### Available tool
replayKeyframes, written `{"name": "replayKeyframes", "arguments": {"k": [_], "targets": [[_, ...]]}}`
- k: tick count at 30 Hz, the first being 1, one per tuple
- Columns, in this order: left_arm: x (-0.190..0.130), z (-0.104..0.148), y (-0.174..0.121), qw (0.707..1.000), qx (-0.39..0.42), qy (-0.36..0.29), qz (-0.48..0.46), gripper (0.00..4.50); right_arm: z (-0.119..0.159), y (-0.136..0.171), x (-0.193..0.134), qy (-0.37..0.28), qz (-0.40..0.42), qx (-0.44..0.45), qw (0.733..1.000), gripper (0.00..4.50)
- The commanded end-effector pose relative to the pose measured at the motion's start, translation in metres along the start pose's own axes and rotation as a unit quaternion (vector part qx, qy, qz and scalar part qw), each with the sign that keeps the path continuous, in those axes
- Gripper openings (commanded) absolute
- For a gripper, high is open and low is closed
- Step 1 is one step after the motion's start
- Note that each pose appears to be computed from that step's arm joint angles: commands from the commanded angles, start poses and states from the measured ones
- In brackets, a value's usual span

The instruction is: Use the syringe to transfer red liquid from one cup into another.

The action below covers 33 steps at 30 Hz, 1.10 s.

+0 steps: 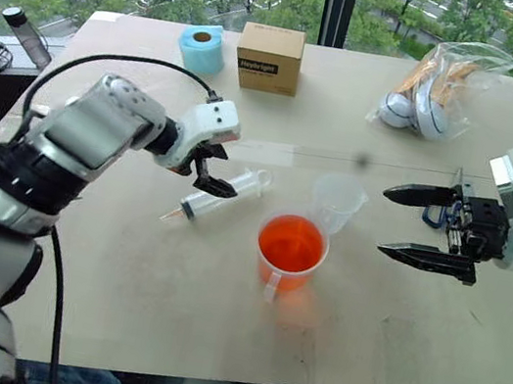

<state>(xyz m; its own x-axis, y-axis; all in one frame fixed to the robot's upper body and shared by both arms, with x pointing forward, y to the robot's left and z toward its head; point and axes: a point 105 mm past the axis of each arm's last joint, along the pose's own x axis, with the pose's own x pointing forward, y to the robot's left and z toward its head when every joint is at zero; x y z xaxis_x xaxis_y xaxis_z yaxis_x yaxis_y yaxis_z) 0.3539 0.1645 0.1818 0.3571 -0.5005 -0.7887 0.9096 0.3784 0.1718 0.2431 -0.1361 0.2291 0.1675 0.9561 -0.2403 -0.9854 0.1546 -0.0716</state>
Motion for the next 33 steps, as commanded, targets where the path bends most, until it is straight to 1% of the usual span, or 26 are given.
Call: {"name": "replayKeyframes", "arguments": {"k": [1,4,9,12,15,22,25,28,29,30,32,33], "targets": [[0.004,-0.004,0.008,0.999,0.000,0.041,-0.016,4.50,0.009,0.001,-0.004,-0.008,-0.039,-0.039,0.998,4.48],[0.009,-0.007,0.012,0.997,0.003,0.070,-0.029,4.50,0.006,-0.001,-0.005,-0.004,-0.069,-0.036,0.997,4.48],[0.015,-0.002,0.020,0.994,0.016,0.100,-0.033,4.50,0.011,0.002,-0.002,-0.013,-0.098,-0.025,0.995,4.48],[0.017,-0.001,0.025,0.992,0.023,0.121,-0.030,4.50,0.020,0.004,0.002,-0.023,-0.106,-0.031,0.994,4.48],[0.018,-0.001,0.026,0.988,0.028,0.147,-0.034,4.50,0.027,0.005,0.004,-0.017,-0.115,-0.037,0.993,4.48],[0.023,0.000,0.028,0.983,0.032,0.176,-0.030,4.50,0.045,0.008,0.009,-0.019,-0.108,-0.059,0.992,4.48],[0.026,0.001,0.030,0.983,0.040,0.181,-0.018,4.50,0.046,0.009,0.013,-0.021,-0.102,-0.058,0.993,4.48],[0.027,0.002,0.029,0.981,0.042,0.187,-0.015,3.74,0.043,0.008,0.014,-0.016,-0.099,-0.056,0.993,4.50],[0.028,0.002,0.027,0.981,0.043,0.187,-0.017,3.30,0.043,0.008,0.014,-0.014,-0.098,-0.056,0.994,4.50],[0.029,0.003,0.026,0.981,0.044,0.186,-0.018,2.75,0.043,0.008,0.013,-0.013,-0.097,-0.055,0.994,4.50],[0.029,0.001,0.025,0.981,0.044,0.186,-0.018,1.89,0.044,0.008,0.013,-0.013,-0.096,-0.055,0.994,4.50],[0.029,0.001,0.026,0.981,0.061,0.184,-0.017,1.54,0.044,0.007,0.013,-0.012,-0.095,-0.054,0.994,4.50]]}}
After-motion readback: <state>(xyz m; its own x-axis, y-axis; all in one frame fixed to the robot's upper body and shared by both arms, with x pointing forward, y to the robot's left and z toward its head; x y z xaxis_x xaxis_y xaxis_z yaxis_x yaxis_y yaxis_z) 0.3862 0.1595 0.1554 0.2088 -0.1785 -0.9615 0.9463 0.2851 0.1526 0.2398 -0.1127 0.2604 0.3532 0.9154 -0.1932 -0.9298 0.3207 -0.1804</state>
